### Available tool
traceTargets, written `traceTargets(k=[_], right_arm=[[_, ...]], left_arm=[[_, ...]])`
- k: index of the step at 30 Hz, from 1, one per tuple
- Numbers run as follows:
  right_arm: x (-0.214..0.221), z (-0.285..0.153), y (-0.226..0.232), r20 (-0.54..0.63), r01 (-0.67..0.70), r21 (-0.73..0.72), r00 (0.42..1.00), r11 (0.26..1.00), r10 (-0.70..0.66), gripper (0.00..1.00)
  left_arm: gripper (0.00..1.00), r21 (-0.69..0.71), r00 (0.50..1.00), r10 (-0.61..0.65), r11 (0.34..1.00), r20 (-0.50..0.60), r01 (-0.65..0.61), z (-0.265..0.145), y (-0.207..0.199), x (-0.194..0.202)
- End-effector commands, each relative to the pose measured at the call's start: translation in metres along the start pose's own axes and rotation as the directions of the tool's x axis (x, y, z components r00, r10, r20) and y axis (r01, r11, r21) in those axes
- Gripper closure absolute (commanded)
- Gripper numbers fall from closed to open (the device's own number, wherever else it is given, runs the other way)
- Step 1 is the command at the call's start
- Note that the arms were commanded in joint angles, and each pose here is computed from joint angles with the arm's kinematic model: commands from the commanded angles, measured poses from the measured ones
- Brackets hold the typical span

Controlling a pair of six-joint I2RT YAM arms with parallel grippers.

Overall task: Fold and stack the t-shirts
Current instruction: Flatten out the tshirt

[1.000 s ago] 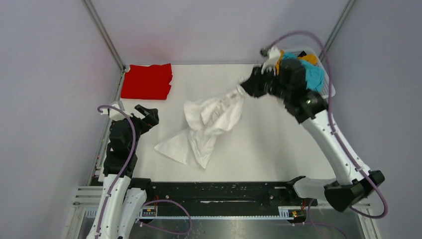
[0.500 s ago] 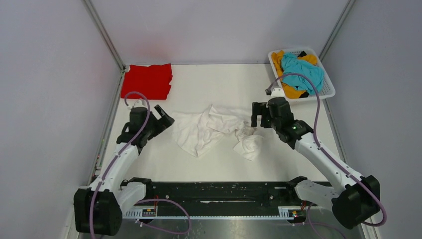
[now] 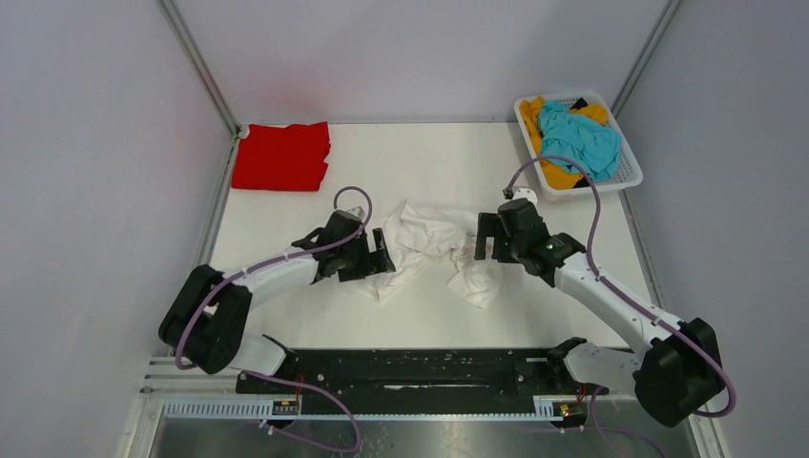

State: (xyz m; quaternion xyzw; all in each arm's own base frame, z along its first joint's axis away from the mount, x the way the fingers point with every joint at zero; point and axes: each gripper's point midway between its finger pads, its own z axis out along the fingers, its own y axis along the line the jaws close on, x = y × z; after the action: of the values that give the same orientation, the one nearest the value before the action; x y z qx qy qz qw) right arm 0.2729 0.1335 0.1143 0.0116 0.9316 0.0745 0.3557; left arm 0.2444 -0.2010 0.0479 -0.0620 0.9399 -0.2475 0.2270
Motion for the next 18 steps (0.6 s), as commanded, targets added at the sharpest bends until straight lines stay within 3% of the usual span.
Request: traceTargets(k=[1, 8, 11, 13, 14, 15, 18], right_arm=[[0.021, -0.006, -0.003, -0.027, -0.075, -0.002, 0.997, 0.997, 0.075, 0.01], [0.04, 0.011, 0.007, -0.028, -0.177, -0.073, 0.984, 0.982, 0.175, 0.0], [0.035, 0.022, 0.009, -0.018, -0.184, -0.063, 0.983, 0.981, 0.184, 0.0], [0.035, 0.029, 0.004, -0.015, -0.19, -0.02, 0.982, 0.982, 0.189, 0.01], [0.035, 0.033, 0.002, -0.012, -0.199, 0.001, 0.98, 0.98, 0.199, 0.0], [0.035, 0.036, 0.001, -0.013, -0.207, 0.014, 0.978, 0.978, 0.207, 0.01], [0.034, 0.046, 0.0, 0.009, -0.242, 0.034, 0.97, 0.97, 0.242, 0.02]], left_arm=[[0.15, 0.08, 0.998, 0.047, 0.995, 0.045, -0.051, 0.019, -0.043, -0.031], [0.38, 0.041, 0.996, 0.084, 0.996, 0.005, -0.084, 0.051, -0.051, -0.034], [0.55, 0.008, 0.995, 0.099, 0.995, -0.01, -0.099, 0.062, -0.048, -0.034], [0.75, -0.006, 0.995, 0.102, 0.995, -0.014, -0.102, 0.068, -0.047, -0.033], [0.92, -0.011, 0.995, 0.104, 0.995, -0.012, -0.104, 0.069, -0.047, -0.034], [1.0, -0.018, 0.995, 0.102, 0.995, -0.004, -0.102, 0.069, -0.046, -0.035], [1.0, -0.009, 0.993, 0.113, 0.994, 0.048, -0.112, 0.061, -0.049, -0.043]])
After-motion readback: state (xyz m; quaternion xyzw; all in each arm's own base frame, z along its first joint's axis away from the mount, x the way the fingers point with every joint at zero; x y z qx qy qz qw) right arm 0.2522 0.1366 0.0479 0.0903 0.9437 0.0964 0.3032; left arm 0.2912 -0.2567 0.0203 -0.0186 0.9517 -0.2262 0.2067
